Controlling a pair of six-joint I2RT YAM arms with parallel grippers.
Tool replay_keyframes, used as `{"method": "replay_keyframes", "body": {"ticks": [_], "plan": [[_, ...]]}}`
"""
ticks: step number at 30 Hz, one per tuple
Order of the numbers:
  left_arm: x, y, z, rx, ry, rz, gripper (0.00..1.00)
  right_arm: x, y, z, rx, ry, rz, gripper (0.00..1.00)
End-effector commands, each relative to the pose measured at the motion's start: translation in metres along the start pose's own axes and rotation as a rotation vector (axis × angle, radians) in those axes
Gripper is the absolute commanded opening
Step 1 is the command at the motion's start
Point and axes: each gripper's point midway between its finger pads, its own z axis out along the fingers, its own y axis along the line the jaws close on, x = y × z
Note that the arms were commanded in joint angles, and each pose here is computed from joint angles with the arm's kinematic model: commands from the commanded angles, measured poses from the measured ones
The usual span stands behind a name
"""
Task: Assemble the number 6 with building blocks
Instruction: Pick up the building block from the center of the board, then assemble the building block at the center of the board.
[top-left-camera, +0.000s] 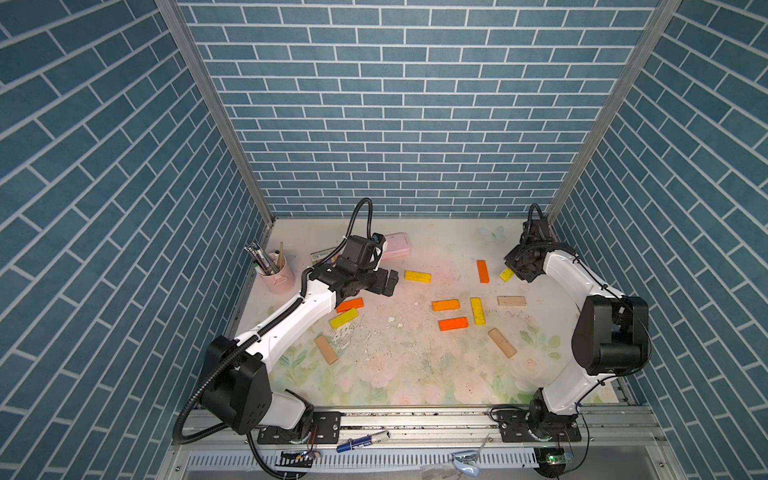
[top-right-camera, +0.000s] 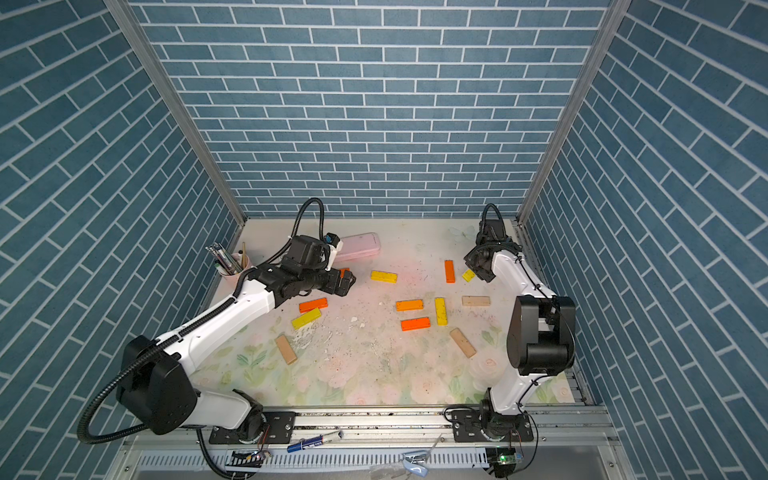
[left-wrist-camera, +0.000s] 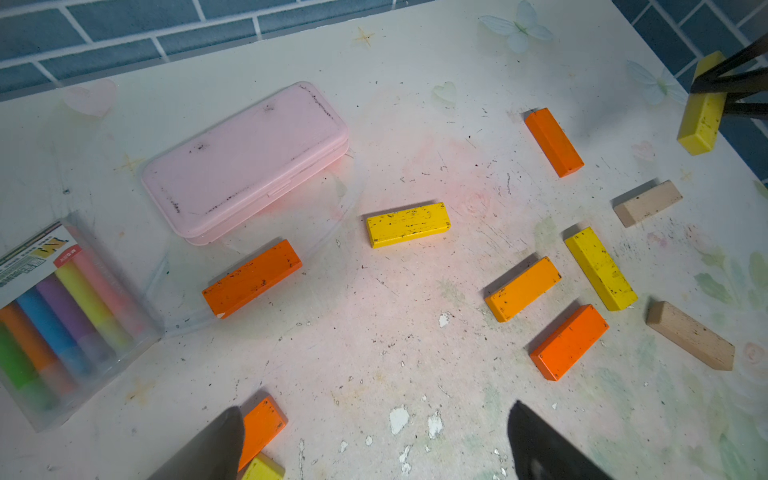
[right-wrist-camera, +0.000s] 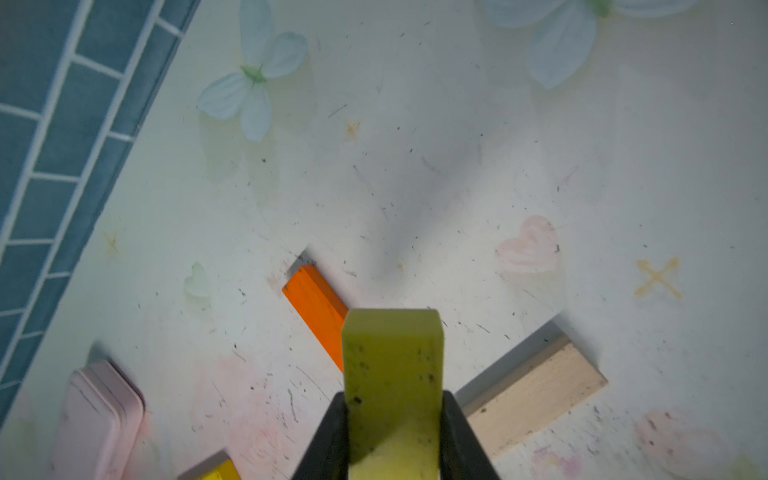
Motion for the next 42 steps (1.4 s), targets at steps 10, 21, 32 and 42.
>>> {"method": "replay_keyframes", "body": {"ticks": [10,21,32,42], "plan": [[-0.004,-0.006,-0.013,0.013,-0.024,0.009,0.99,-0.026,-0.020,0.028,0.093,-0.179,0.637,0.22],[-0.006,-0.007,-0.016,0.010,-0.035,0.013,0.99,-0.017,-0.016,0.068,0.152,-0.114,0.725,0.22],[-0.004,-0.009,-0.012,0.023,-0.022,0.007,0.99,-0.019,-0.003,0.095,0.179,-0.090,0.725,0.24],[-0.003,-0.010,-0.009,0.026,-0.015,0.006,0.99,-0.015,0.007,0.110,0.201,-0.077,0.708,0.24]]}}
